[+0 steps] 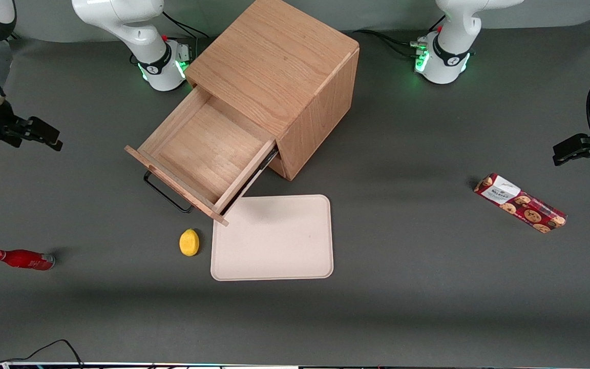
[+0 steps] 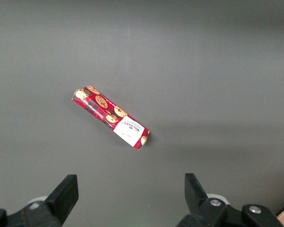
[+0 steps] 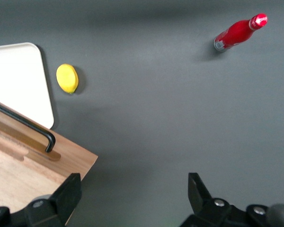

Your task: Open upper drawer

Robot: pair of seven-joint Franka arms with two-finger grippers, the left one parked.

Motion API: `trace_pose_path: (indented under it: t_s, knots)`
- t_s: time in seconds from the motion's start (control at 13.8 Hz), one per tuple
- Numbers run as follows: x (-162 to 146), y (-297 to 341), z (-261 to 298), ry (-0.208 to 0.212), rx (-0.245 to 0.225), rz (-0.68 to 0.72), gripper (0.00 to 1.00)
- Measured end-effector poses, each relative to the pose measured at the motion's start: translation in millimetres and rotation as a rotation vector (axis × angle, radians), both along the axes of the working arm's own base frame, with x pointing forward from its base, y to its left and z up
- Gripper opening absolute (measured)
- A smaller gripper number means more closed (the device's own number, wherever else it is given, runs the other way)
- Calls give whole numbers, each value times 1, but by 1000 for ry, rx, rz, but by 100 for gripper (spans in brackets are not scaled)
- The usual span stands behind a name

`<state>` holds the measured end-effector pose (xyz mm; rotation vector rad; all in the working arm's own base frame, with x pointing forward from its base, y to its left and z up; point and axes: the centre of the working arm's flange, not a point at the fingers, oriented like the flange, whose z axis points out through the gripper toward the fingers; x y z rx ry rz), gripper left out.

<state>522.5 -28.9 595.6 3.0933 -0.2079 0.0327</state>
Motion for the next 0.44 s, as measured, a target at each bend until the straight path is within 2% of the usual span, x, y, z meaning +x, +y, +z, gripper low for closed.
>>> trace_pose_path:
  t_s: [0.07, 0.22, 0.44]
  knots:
    - [4, 1, -1, 0, 11, -2, 100]
    - [8, 6, -3, 2, 72, -9, 100]
    - [9, 6, -6, 6, 93, -15, 100]
